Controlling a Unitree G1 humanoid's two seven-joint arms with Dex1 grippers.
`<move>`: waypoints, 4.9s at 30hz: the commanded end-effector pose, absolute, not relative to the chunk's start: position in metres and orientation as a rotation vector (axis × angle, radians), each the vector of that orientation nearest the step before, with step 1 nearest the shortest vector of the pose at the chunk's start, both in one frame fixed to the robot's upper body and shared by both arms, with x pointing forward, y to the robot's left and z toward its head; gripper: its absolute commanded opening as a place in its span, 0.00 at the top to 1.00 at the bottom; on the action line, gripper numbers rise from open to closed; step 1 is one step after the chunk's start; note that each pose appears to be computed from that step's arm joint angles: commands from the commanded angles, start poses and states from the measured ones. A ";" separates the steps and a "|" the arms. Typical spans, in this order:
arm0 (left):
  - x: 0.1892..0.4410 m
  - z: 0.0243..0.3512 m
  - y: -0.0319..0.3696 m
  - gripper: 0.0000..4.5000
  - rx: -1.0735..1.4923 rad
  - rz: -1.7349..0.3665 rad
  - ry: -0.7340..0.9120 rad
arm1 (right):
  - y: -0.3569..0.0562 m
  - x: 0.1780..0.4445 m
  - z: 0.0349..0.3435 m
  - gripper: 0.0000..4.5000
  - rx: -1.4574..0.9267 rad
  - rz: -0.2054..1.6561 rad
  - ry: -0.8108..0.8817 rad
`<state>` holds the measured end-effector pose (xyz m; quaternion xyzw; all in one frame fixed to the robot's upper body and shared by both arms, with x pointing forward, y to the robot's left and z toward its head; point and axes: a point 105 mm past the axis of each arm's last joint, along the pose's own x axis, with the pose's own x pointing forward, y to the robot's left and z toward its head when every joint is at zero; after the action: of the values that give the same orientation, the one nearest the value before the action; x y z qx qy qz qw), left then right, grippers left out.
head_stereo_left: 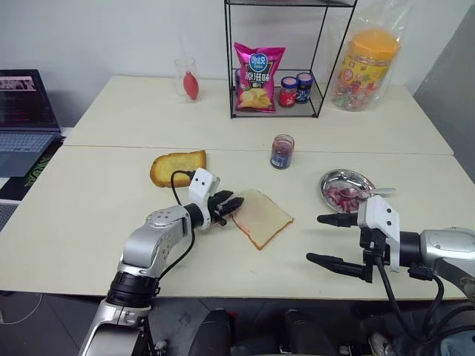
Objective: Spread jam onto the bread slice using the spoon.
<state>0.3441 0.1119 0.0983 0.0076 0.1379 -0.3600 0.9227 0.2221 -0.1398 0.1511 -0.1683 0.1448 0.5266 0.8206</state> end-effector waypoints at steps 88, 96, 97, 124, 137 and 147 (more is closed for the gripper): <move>0.280 0.205 0.021 0.00 0.688 -1.439 -0.102 | -0.288 0.368 0.132 0.93 0.813 0.015 0.025; 0.292 0.206 0.041 0.00 0.623 -1.327 -0.067 | -0.278 0.358 0.159 0.99 0.780 0.099 -0.012; 0.294 0.207 0.045 0.00 0.614 -1.308 -0.058 | -0.276 0.355 0.164 0.99 0.749 0.115 -0.017; 0.322 0.214 0.132 0.00 0.356 -0.867 0.091 | -0.115 0.400 0.301 0.99 0.216 0.568 -0.300; 0.330 0.219 0.144 0.00 0.236 -0.774 0.071 | -0.076 0.442 0.274 0.99 0.040 0.597 -0.282; 0.331 0.216 0.148 0.00 0.237 -0.762 0.084 | -0.055 0.451 0.250 0.99 -0.067 0.625 -0.252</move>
<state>0.3330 0.1437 0.2063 0.1083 0.0600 -0.3740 0.9191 0.4525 -0.0625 0.2293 -0.0083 -0.0841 0.2998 0.9503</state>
